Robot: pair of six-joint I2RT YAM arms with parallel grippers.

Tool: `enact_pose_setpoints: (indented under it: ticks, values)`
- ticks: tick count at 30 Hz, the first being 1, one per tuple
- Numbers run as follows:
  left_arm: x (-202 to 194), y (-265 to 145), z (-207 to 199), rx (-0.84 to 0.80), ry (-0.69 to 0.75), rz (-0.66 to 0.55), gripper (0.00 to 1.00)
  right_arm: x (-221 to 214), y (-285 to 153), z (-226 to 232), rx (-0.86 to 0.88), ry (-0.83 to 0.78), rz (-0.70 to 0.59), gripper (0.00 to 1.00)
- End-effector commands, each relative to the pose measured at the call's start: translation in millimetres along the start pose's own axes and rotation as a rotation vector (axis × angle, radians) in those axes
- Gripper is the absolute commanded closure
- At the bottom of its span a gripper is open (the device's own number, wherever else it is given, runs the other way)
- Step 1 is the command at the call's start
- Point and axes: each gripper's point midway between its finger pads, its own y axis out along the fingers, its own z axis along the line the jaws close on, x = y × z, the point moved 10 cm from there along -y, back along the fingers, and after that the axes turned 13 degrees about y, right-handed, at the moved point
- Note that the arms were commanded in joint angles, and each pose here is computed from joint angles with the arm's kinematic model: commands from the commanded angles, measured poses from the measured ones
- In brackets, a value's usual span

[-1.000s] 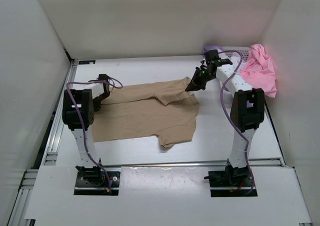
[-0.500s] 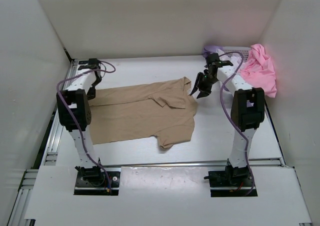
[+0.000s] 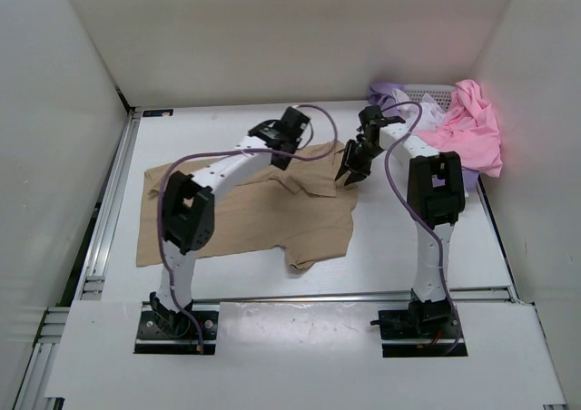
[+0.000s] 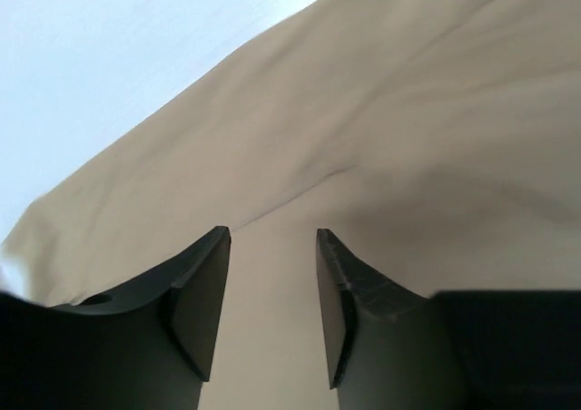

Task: Fold and stack the t-shirts
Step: Fold the flattened tshirt in 1/3 of the way

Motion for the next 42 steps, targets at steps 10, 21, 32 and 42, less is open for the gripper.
enact_pose_setpoints:
  ticks: [10, 21, 32, 42]
  values:
    - [41.7, 44.1, -63.7, -0.21, 0.042, -0.079, 0.51, 11.4, 12.0, 2.4, 0.067, 0.036, 0.008, 0.57]
    - [31.6, 21.7, -63.3, -0.277, 0.051, -0.093, 0.54, 9.6, 15.7, -5.4, 0.063, 0.074, 0.01, 0.56]
    - [18.4, 26.8, -89.3, -0.366, 0.103, -0.042, 0.54, 4.9, 20.4, -9.5, 0.066, 0.091, 0.039, 0.53]
    - [10.1, 32.9, -100.5, -0.398, 0.129, 0.006, 0.66, -2.0, 26.8, -14.2, 0.041, 0.094, 0.056, 0.53]
